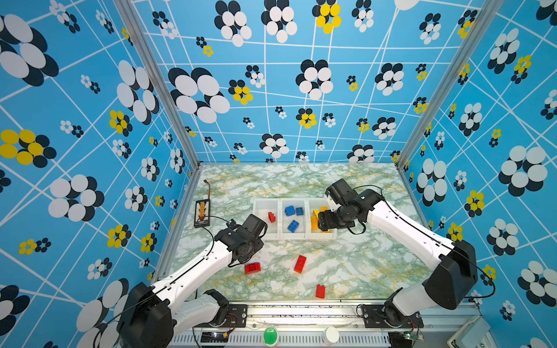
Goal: Sort the legos into containers by color
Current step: 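Carry the small blue brick over the middle bin and open the left gripper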
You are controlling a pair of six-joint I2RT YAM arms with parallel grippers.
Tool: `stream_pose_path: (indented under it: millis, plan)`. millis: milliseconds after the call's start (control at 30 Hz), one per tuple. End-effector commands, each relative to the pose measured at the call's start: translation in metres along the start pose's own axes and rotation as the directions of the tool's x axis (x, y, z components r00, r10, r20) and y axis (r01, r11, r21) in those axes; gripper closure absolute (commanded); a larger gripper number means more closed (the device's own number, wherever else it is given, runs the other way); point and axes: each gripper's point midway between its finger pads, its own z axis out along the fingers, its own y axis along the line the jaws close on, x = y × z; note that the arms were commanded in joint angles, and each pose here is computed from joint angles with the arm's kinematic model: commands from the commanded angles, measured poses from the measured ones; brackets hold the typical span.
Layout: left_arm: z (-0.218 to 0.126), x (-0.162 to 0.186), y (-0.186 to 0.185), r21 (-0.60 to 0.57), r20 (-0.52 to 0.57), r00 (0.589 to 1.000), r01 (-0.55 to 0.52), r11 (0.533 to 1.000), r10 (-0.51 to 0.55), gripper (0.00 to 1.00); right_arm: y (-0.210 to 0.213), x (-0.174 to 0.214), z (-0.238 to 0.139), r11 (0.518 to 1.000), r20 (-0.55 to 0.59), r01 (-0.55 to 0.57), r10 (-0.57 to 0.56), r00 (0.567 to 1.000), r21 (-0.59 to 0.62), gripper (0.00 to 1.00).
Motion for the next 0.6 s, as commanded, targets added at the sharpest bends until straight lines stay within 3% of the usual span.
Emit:
stream_pose_path:
  millis: [0,333,567]
  plan:
    - [-0.017,-0.007,-0.010,0.004,0.042,0.998,-0.040,0.999,0.040,0.67,-0.004,0.001,-0.004,1.000,0.013,-0.023,0.023,1.000,-0.007,0.16]
    - [-0.041,-0.018,-0.083,0.093,0.093,0.983,-0.165,0.982,0.157,0.67,-0.012,0.002,-0.005,0.999,0.013,-0.034,0.034,0.999,-0.005,0.16]
    - [-0.031,-0.023,-0.145,0.139,0.092,0.961,-0.271,0.952,0.260,0.67,-0.024,0.006,-0.009,0.998,0.022,-0.060,0.060,0.998,0.006,0.15]
